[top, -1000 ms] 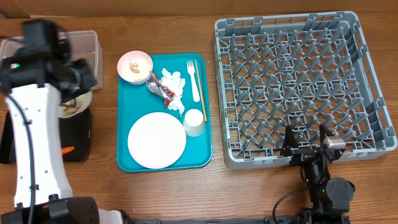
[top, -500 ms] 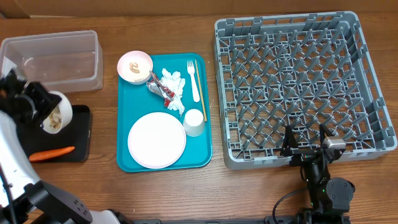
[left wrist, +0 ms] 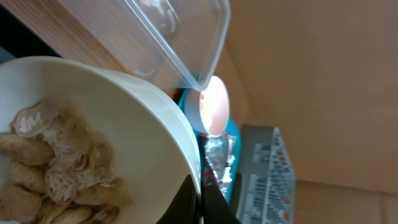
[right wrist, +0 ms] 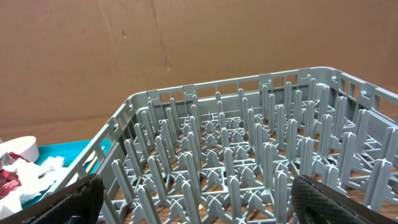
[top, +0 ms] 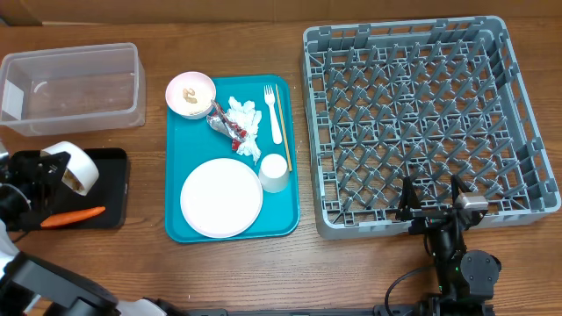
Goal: Sort waste into correct bins and load items into the dishwasher rack
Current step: 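Carry the bowl over the black tray and tip out the rice and peanuts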
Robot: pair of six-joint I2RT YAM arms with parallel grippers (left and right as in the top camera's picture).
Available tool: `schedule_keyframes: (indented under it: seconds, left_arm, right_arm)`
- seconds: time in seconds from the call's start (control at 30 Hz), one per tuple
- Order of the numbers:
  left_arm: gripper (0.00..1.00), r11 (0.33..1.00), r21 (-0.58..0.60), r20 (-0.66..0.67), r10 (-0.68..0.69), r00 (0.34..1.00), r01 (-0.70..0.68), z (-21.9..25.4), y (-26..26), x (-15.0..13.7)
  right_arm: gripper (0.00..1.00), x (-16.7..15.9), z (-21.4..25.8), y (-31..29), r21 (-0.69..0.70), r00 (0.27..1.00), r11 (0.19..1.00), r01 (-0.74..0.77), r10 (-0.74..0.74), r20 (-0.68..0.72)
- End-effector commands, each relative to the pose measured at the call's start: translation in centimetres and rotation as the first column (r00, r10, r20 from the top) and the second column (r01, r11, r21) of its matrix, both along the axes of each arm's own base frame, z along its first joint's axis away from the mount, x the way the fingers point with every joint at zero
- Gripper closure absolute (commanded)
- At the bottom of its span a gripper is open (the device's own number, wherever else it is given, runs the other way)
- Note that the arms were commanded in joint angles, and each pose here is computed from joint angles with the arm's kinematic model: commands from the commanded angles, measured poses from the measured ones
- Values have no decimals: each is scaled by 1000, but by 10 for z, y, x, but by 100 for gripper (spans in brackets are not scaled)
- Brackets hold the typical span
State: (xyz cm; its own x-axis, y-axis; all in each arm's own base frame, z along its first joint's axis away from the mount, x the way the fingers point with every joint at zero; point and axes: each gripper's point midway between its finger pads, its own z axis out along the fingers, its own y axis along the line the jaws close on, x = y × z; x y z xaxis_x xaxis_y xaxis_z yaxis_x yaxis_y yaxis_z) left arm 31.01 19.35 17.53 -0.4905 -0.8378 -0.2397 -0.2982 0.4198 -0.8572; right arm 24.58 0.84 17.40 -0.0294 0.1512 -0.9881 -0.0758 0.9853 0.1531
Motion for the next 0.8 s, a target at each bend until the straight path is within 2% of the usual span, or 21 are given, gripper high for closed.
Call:
schedule_keyframes:
  seconds: [0.0, 0.2, 0.37, 0.57, 0.77]
  left_arm:
    - [96, 995, -96, 88, -11, 996, 19, -2, 3, -2]
    - [96, 988, -156, 114, 29, 993, -11, -16, 22, -6]
    - [96, 967, -255, 247, 47, 968, 18, -10, 33, -8]
    - [96, 959, -284, 245, 70, 967, 2, -23, 41, -11]
    - [96, 954, -293, 376, 57, 925, 60, -1, 44, -12]
  right_arm:
    - [0, 0, -2, -2, -4, 1000, 1000, 9, -9, 4]
    - [0, 0, -2, -2, -4, 1000, 1000, 9, -9, 4]
    - [0, 0, -2, -2, -4, 1000, 1000, 9, -9, 4]
    - [0, 0, -2, -2, -4, 1000, 1000, 9, -9, 4]
    - [0, 0, -2, -2, -4, 1000, 1000, 9, -9, 4]
